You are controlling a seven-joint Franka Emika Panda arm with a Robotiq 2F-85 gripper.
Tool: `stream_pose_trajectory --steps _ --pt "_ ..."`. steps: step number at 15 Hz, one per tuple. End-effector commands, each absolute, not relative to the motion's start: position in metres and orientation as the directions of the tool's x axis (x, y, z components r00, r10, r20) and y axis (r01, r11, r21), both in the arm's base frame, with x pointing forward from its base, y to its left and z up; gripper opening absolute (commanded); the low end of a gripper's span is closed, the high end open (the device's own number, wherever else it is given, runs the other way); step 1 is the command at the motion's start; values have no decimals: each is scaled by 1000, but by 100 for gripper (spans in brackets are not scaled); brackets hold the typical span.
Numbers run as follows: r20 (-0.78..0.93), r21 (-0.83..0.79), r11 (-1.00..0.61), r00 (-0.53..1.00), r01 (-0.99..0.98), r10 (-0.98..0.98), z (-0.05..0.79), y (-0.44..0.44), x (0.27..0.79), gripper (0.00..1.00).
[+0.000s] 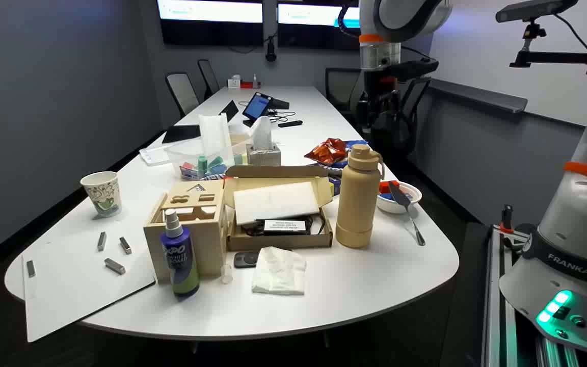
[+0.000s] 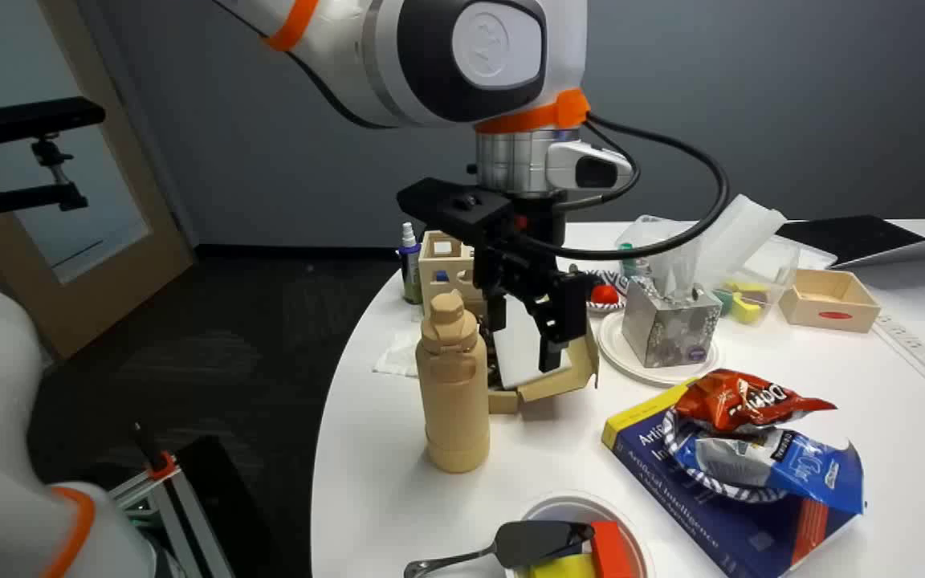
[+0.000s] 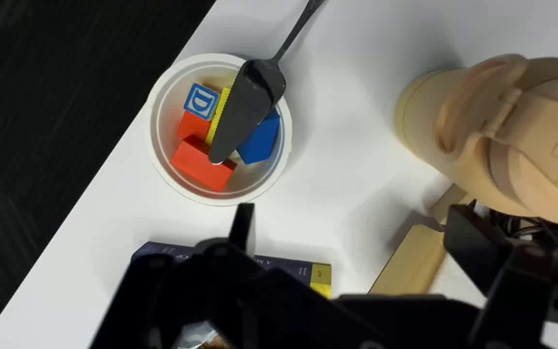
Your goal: Close the box
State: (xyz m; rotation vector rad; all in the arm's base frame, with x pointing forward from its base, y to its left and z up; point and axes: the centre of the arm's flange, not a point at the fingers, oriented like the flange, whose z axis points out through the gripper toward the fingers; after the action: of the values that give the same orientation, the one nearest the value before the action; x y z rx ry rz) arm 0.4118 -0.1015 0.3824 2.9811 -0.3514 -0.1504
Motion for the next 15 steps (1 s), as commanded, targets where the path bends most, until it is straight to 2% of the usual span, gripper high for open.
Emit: stream_pose_trajectory --steps 1,5,7,11,15 --pt "-83 146 -964 968 -224 -238 382 -101 412 100" --pt "-83 146 -964 968 -224 -238 382 -101 412 100" --pt "-40 150 -954 962 -260 -268 398 -93 433 100" --pt "55 201 -928 949 -314 -310 442 -46 505 100" --pt "120 219 -896 922 -386 -368 436 15 572 100"
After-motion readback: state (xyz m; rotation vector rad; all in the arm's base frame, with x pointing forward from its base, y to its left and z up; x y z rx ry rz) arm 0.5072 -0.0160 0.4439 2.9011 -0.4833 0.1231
